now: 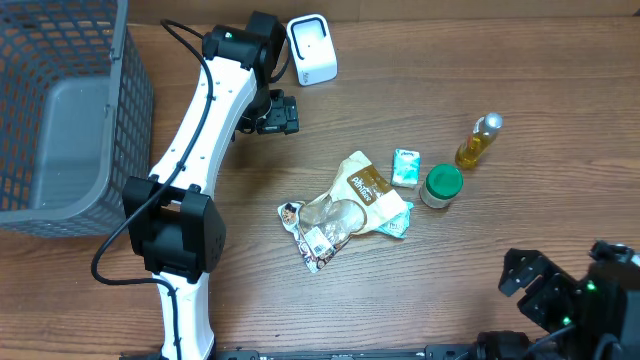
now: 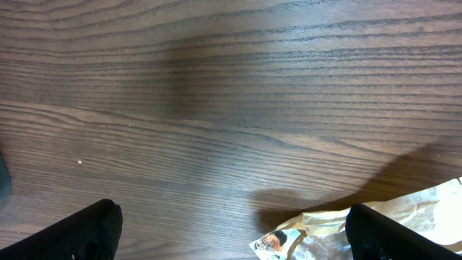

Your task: Scan the item barcode

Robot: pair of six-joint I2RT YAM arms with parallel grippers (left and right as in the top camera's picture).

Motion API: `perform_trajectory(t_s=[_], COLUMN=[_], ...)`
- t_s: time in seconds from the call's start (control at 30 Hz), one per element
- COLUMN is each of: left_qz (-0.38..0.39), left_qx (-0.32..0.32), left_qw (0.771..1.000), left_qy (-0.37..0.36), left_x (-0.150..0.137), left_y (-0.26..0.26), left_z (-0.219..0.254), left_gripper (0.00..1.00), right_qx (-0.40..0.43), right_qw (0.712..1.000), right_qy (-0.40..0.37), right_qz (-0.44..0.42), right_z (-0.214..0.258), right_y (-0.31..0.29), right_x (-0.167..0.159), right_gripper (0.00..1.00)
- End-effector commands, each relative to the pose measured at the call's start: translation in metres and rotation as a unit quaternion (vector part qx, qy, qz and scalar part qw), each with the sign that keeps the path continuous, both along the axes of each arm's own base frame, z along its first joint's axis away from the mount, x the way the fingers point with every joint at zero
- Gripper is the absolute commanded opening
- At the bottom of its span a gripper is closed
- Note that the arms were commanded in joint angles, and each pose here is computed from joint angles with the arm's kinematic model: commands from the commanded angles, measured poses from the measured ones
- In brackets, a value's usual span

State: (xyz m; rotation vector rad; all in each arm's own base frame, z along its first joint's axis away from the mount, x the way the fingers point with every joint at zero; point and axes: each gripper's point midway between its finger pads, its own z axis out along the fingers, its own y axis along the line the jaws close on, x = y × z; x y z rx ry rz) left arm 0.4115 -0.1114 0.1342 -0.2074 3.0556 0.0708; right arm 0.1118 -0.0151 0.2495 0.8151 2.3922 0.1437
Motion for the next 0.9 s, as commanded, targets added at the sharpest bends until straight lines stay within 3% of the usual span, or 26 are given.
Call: perform_trajectory(t_s=[0.0, 0.27, 0.6, 0.87], left_qz=[-0.004, -0.004, -0.004, -0.004], left_qx=[0.002, 0.002, 0.002, 0.002], left_qw=[1.0, 1.0, 1.0, 1.0], left_qy=[-0.021, -0.021, -0.021, -0.021], left_x=[0.003, 0.003, 0.003, 0.003], left_y=[0.003, 0.003, 0.003, 0.003], left_z=[0.015, 0.015, 0.015, 0.015], left_gripper=[1.0, 1.0, 1.0, 1.0], right_qx=[0.006, 0.015, 0.016, 0.031], right_qw=[1.0, 0.998, 0.998, 0.997], right_qy=[0.021, 0.065, 0.057, -0.062], right_qz=[0.006, 0.012, 0.012, 0.028], right_z=[-0.017, -0.045, -0.044, -0.013], right_y=[0.003, 0.007, 0.007, 0.014], right_x=[-0.002, -0.006, -0.007, 0.024], right_gripper=[1.0, 1.0, 1.0, 1.0])
